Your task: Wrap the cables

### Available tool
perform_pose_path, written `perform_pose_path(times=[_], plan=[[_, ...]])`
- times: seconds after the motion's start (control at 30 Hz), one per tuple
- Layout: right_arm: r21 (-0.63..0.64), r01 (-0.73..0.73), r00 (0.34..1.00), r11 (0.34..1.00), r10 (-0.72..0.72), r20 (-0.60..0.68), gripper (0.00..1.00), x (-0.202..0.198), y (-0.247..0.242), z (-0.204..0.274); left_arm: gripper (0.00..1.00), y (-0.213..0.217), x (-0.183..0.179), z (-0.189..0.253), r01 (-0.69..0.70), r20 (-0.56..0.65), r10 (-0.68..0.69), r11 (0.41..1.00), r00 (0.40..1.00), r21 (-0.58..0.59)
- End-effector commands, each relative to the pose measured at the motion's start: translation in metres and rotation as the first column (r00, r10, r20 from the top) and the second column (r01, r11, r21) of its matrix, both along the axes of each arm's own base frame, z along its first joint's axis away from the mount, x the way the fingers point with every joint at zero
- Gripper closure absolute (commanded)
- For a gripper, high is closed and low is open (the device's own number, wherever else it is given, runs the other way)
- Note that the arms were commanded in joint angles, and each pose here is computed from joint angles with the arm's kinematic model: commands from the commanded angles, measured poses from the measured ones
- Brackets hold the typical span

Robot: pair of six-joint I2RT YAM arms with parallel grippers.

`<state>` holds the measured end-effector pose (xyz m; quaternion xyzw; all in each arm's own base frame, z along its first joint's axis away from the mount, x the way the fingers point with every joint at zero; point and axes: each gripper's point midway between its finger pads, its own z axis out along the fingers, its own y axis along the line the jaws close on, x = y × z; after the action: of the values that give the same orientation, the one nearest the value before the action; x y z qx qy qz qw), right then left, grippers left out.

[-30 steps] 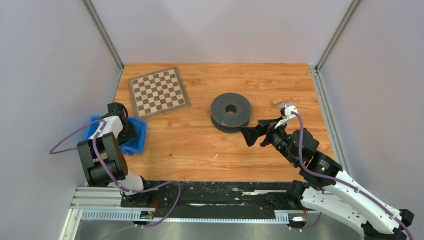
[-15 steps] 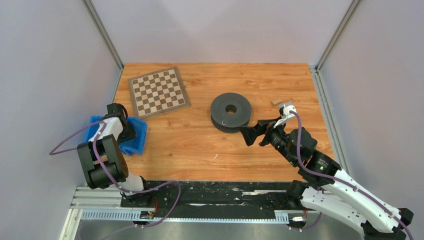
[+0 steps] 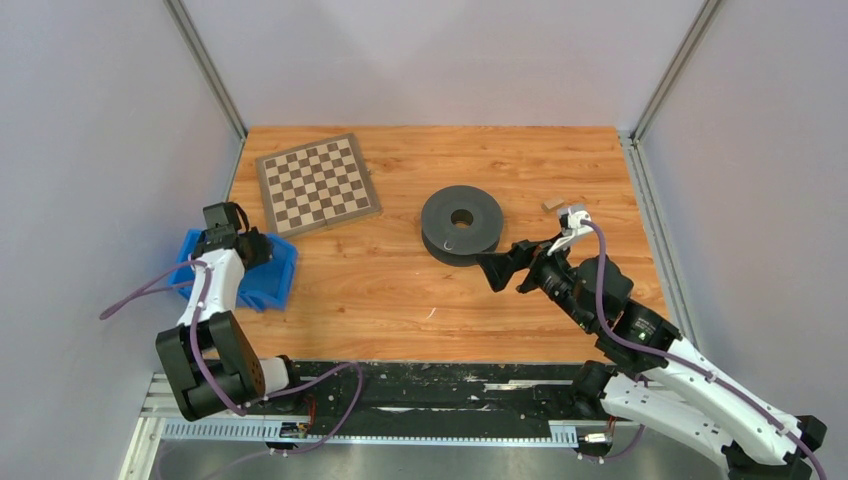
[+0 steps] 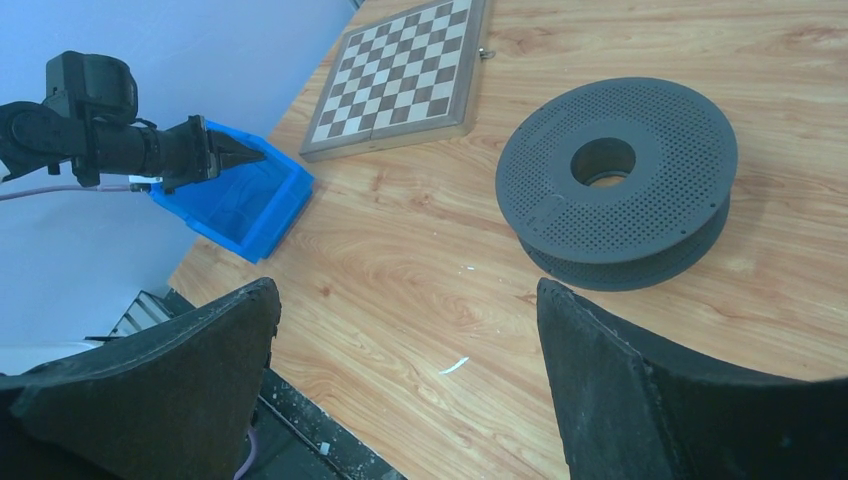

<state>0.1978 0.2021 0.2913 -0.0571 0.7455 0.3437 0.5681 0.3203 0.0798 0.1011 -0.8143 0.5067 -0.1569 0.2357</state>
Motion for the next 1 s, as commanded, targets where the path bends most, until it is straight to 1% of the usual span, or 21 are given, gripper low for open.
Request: perform_pose_path(times=[0.0,0.03,0.07,0.1,0.17,0.2,0.3,0.37,0.53,0.57,0.67,0.87,0.97], plan=[[0.028,-0.019,1.000,0.999,0.020,-0.014,0.03,-0.002,0.006,0.000,0.97,0.004,-0.008,0.005,0.043,-0.014,-0.042,0.996,0.999,0.076],[0.031,-0.020,1.000,0.999,0.020,-0.013,0.03,-0.003,0.005,0.001,0.94,0.005,-0.009,0.002,0.059,-0.024,-0.057,0.994,0.998,0.097],[0.033,-0.018,1.000,0.999,0.019,-0.012,0.03,-0.003,0.005,0.001,0.86,0.008,-0.005,0.004,0.064,-0.003,-0.064,0.991,0.998,0.117],[0.036,-0.017,1.000,0.999,0.018,-0.011,0.03,-0.003,0.005,0.002,0.77,0.007,-0.009,-0.004,0.076,-0.014,-0.074,0.990,0.997,0.122],[0.042,-0.017,1.000,0.999,0.018,-0.006,0.03,-0.003,0.004,0.004,0.71,0.007,-0.012,-0.013,0.072,-0.010,-0.071,0.989,0.997,0.128],[0.043,-0.020,1.000,0.999,0.021,-0.006,0.02,-0.004,0.004,0.004,0.70,0.007,-0.015,-0.018,0.061,-0.010,-0.061,0.989,0.998,0.132],[0.044,-0.020,1.000,0.999,0.020,-0.001,0.03,-0.004,0.003,0.005,0.74,0.009,-0.018,-0.027,0.040,-0.001,-0.040,0.990,0.999,0.134],[0.045,-0.017,1.000,0.999,0.017,0.003,0.02,-0.004,0.002,0.006,0.75,0.007,-0.018,-0.034,0.044,-0.022,-0.042,0.992,0.999,0.116],[0.041,-0.011,1.000,0.999,0.011,0.007,0.03,-0.003,0.002,0.007,0.67,0.005,-0.012,-0.049,0.097,-0.102,-0.088,0.992,0.991,0.080],[0.037,-0.010,1.000,0.999,0.010,0.007,0.03,-0.002,0.002,0.006,0.67,0.005,-0.009,-0.050,0.099,-0.092,-0.092,0.992,0.991,0.080],[0.027,-0.003,1.000,1.000,0.002,0.012,0.03,-0.001,0.001,0.006,0.65,0.003,-0.009,-0.060,0.111,-0.114,-0.104,0.992,0.988,0.058],[0.015,0.016,1.000,1.000,-0.016,0.022,0.02,0.002,-0.002,0.005,0.62,0.010,-0.008,-0.056,0.145,-0.148,-0.129,0.984,0.980,0.103],[0.006,0.017,1.000,1.000,-0.017,0.019,0.02,0.004,0.000,0.004,0.61,0.006,-0.006,-0.060,0.149,-0.146,-0.136,0.986,0.980,0.079]])
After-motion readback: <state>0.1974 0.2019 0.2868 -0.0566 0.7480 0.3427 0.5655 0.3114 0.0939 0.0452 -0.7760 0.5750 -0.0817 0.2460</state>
